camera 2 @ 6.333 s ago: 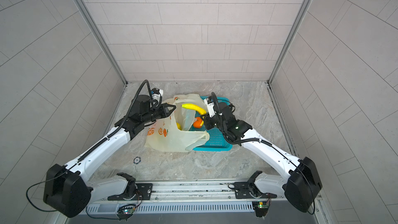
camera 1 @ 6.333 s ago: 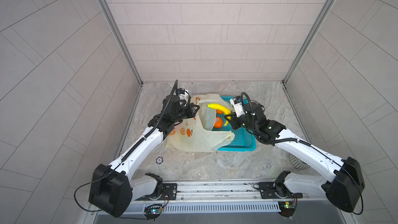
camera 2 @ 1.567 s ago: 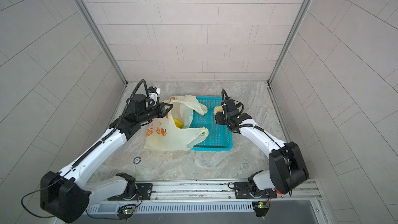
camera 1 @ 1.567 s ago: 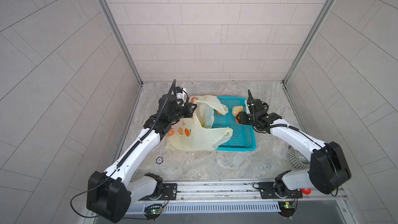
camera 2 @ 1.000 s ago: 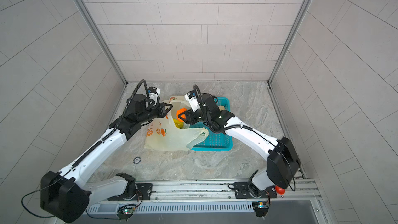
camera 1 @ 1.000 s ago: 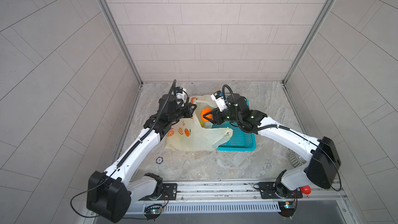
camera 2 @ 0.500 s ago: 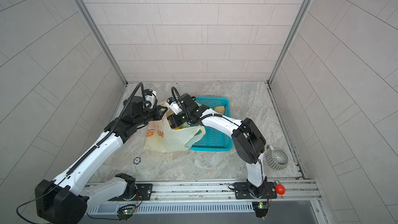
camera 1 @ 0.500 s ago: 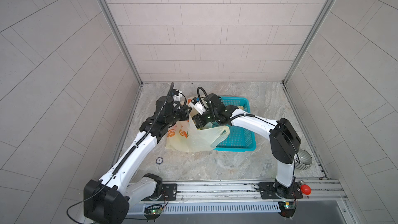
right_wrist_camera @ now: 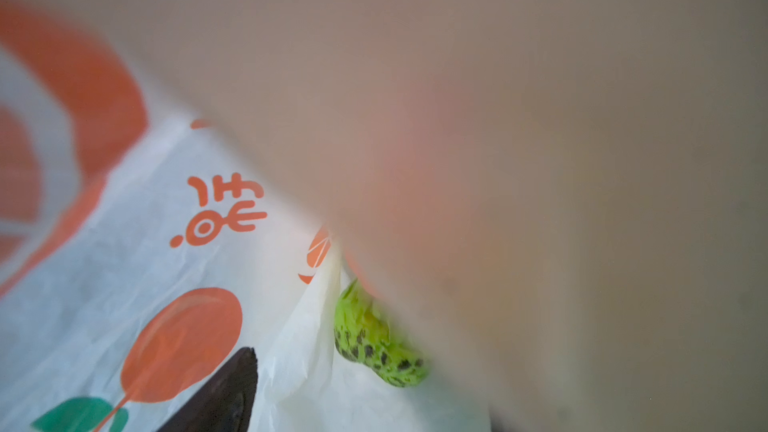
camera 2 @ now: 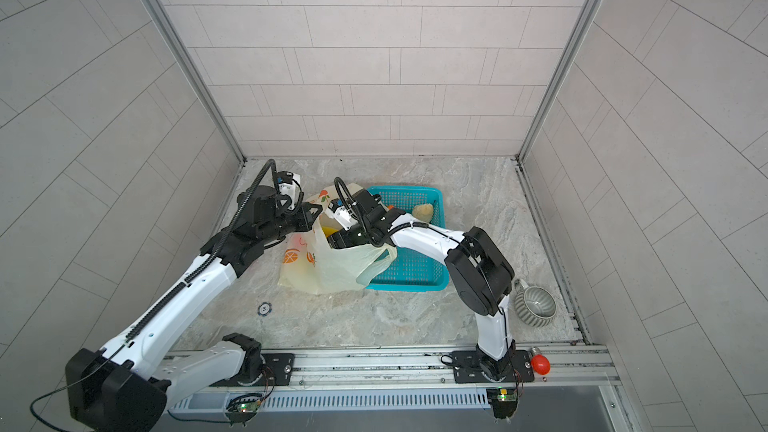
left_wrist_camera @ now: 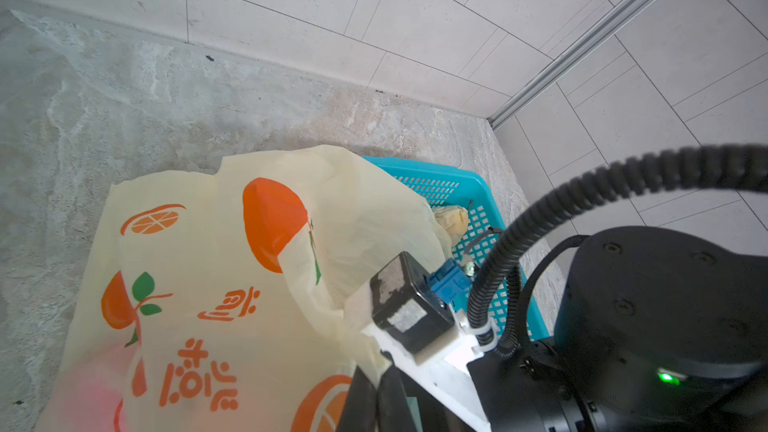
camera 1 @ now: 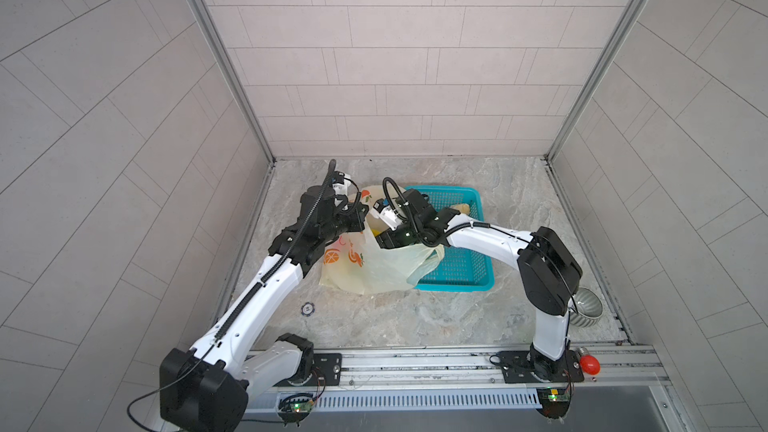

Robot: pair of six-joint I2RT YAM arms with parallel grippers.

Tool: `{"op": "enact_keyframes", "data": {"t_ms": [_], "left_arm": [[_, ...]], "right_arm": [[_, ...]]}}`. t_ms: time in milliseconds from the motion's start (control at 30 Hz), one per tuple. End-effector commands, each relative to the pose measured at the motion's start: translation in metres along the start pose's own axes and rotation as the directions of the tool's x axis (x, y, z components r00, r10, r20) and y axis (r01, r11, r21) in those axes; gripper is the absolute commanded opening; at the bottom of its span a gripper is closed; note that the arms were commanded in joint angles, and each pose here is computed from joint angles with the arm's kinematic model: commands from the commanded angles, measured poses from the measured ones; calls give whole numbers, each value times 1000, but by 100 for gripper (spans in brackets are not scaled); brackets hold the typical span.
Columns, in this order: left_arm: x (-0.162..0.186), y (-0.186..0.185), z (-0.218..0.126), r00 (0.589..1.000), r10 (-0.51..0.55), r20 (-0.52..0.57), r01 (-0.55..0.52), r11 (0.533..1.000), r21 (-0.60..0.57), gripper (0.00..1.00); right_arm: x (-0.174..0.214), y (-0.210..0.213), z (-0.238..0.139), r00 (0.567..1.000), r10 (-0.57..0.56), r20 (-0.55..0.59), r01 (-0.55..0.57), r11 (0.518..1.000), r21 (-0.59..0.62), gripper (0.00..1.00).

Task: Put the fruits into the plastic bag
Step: 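Withdraw the right gripper from the bag to above the pale pear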

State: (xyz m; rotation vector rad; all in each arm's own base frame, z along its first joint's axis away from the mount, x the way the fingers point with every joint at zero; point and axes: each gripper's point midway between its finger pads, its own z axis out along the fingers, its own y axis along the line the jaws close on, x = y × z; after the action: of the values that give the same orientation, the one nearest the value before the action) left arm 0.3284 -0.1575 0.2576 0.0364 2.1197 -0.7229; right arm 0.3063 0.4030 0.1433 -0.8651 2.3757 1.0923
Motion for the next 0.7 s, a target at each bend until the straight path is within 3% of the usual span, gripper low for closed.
{"op": "enact_keyframes", "data": {"t_ms": [0, 300, 667], "left_arm": [[-15, -6, -10, 997, 47, 60, -46, 999, -4, 0], [-15, -4, -11, 997, 50, 60, -49, 999, -17, 0], [-14, -3, -4, 998, 48, 49, -47, 999, -15, 0]], "right_arm": [[-13, -2, -25, 998, 11, 64, -13, 999, 32, 81], [-46, 6, -94, 969, -58, 240, 38, 995, 87, 81], [-57, -16, -162, 911, -49, 409, -19, 987, 162, 80]]}}
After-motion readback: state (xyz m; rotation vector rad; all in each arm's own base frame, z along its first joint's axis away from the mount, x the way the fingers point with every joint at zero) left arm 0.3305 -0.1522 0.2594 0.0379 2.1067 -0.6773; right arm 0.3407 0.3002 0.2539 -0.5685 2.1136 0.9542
